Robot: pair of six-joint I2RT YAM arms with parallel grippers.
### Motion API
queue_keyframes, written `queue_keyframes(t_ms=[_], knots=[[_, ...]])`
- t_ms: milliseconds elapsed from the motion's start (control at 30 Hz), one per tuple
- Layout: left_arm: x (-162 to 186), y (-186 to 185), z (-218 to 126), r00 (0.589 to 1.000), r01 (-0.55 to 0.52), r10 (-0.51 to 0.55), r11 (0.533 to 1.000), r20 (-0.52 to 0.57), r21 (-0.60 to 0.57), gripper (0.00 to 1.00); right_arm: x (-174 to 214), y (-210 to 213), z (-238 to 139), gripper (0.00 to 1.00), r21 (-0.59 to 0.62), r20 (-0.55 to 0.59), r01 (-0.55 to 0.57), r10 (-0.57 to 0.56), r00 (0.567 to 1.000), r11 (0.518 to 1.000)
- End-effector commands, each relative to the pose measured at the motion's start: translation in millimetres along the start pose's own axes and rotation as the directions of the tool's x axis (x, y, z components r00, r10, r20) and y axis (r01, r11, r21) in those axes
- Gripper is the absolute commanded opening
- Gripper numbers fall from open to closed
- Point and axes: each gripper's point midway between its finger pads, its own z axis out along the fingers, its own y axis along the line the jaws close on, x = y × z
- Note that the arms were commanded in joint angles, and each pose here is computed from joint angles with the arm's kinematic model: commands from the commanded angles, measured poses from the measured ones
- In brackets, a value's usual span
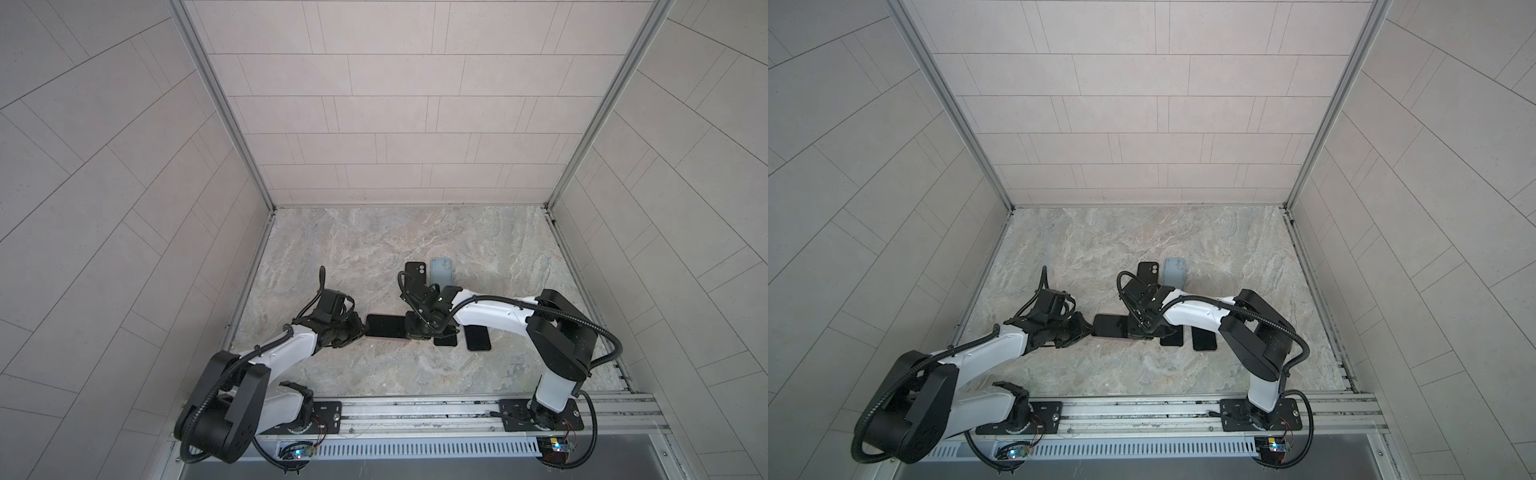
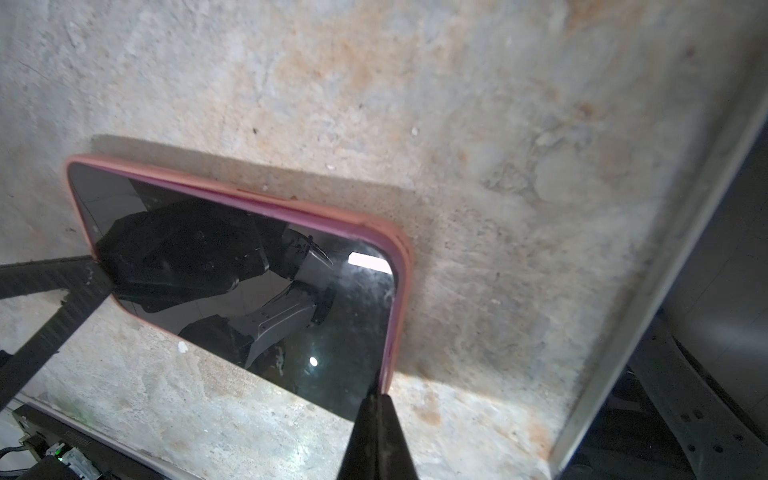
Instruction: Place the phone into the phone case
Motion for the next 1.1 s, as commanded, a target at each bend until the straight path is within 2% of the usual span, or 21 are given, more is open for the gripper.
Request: queue_keyframes(t_ms=[0, 1067], knots=[[-1.6, -3.9, 0.7, 1.000, -0.008, 0.008, 1.000, 0.008, 0.018, 0.16, 30.3, -17.0, 37.2, 0.06, 0.077, -0.094, 0.016, -0.008, 0.996, 0.997], [9.4, 1.1, 6.9, 1.000, 0.006, -0.005, 0.999, -0.014, 0.048, 0.15, 39.7, -30.9, 76.3, 0.05, 0.153, -0.141, 0.014, 0.008, 0.990, 0.988]])
